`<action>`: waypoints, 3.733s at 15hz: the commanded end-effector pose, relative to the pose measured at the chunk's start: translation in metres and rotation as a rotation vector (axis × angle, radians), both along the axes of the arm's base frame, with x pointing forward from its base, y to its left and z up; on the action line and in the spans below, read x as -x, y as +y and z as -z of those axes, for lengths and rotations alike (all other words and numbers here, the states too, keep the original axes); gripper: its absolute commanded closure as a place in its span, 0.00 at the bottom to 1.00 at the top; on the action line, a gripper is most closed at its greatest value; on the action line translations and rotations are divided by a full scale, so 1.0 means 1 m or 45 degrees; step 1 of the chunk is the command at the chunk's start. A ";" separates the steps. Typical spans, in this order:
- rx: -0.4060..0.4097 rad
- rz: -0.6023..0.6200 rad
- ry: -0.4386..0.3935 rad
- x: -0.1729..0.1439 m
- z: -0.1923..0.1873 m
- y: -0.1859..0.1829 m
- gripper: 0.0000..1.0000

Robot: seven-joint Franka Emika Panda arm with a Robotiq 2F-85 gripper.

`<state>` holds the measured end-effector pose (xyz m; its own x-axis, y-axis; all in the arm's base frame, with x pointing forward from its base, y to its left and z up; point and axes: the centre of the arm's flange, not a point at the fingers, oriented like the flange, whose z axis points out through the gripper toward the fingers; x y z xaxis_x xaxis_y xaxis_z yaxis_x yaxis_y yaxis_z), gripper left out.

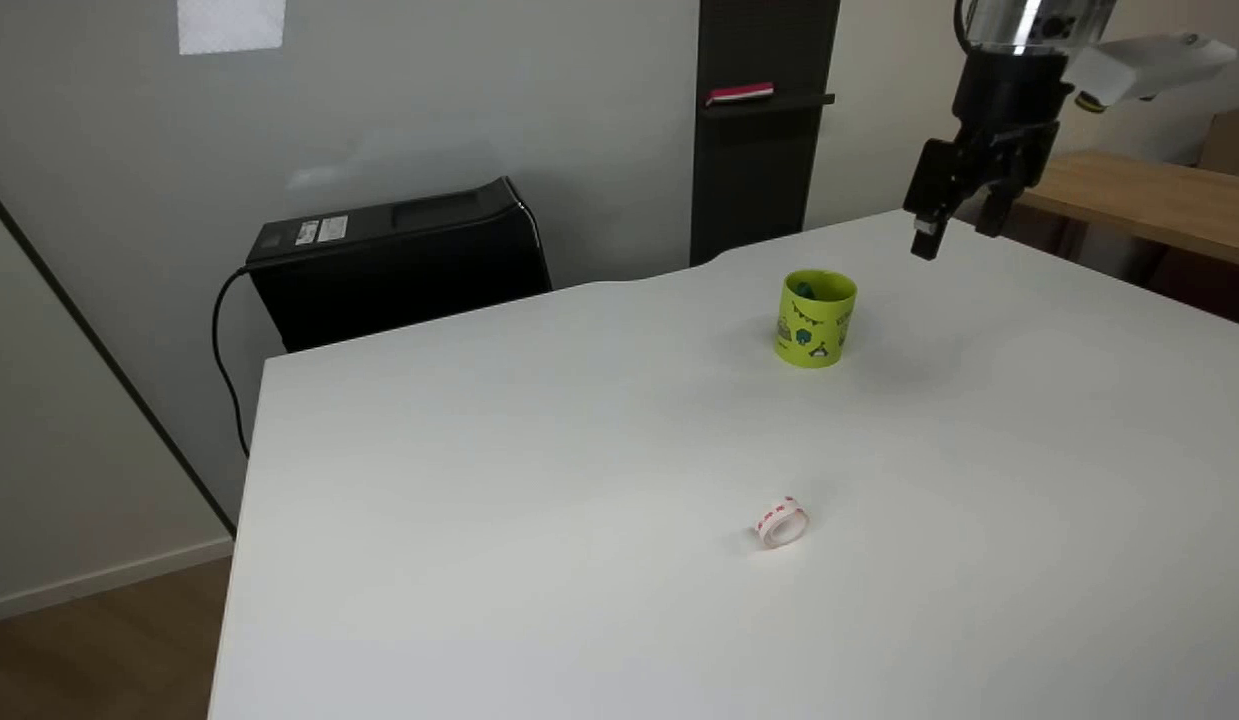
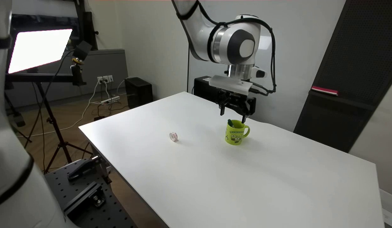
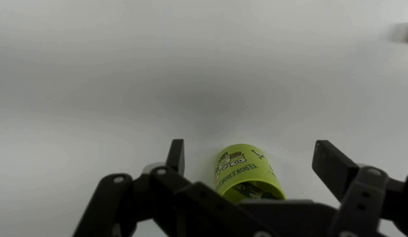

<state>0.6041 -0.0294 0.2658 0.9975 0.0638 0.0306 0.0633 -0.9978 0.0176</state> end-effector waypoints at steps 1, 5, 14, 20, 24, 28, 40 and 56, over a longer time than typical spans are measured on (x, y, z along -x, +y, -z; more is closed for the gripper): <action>0.006 0.062 0.003 -0.046 0.016 0.019 0.00; 0.019 0.080 -0.019 -0.074 0.026 0.037 0.00; 0.064 0.067 -0.020 -0.114 0.058 0.053 0.00; 0.075 0.065 0.028 -0.125 0.089 0.052 0.00; 0.088 0.056 0.044 -0.129 0.101 0.055 0.00; 0.106 0.041 0.033 -0.135 0.095 0.058 0.00; 0.148 0.029 0.005 -0.138 0.082 0.063 0.00; 0.164 0.111 0.080 -0.129 0.080 0.056 0.00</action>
